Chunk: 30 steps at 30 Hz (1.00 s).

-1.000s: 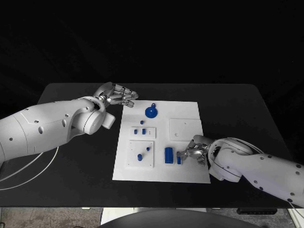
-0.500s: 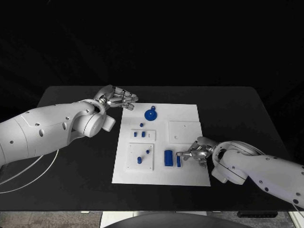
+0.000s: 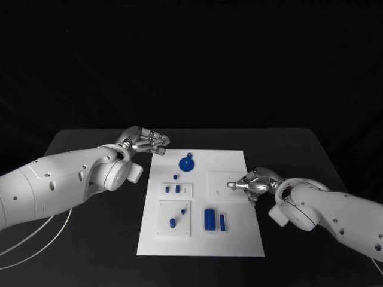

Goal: Assemble the parts on the task board

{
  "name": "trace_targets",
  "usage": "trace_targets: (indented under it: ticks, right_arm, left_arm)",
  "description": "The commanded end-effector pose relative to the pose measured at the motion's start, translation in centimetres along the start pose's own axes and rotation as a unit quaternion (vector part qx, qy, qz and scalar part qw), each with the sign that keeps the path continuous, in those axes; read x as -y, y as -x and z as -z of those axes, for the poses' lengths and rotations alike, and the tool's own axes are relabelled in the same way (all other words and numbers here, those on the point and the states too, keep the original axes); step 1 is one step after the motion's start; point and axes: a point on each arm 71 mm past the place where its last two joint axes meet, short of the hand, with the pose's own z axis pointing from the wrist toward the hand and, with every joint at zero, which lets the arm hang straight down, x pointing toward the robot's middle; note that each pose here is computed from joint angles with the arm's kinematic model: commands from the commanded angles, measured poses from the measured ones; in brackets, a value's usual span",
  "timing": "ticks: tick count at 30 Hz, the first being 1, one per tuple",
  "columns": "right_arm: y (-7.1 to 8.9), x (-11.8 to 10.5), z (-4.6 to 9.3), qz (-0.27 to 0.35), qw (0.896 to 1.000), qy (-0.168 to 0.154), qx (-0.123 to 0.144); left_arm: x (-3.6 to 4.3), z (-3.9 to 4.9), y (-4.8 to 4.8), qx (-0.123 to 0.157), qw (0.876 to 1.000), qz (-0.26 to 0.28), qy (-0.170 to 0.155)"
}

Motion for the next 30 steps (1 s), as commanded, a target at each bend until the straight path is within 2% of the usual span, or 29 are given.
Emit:
trace_targets:
  ticks: [1, 9, 17, 23, 29, 30]
  right_arm:
    - [1.3, -0.5, -1.1, -0.125, 0.99, 0.067, 0.008]
    - [3.6, -0.2, -3.9, -0.23, 0.968, 0.097, 0.037]
    - [4.2, -0.4, -5.4, -0.284, 0.95, 0.124, 0.044]
    - [4.2, -0.8, -5.7, -0.297, 0.944, 0.137, 0.049]
    - [4.6, -1.0, -5.6, -0.302, 0.94, 0.145, 0.058]
    - [4.5, -0.7, -5.7, -0.287, 0.948, 0.121, 0.062]
  left_arm:
    - [0.13, -0.35, 0.27, 0.003, 0.998, 0.056, -0.01]
    - [-0.04, -1.33, 1.31, 0.017, 0.994, 0.109, -0.02]
    - [0.1, -2.4, 1.51, 0.021, 0.99, 0.134, -0.035]
    - [0.24, -2.84, 1.25, 0.023, 0.989, 0.143, -0.04]
    - [0.26, -2.93, 1.07, 0.02, 0.988, 0.146, -0.041]
    - [-0.03, -2.88, 1.31, 0.029, 0.991, 0.128, -0.027]
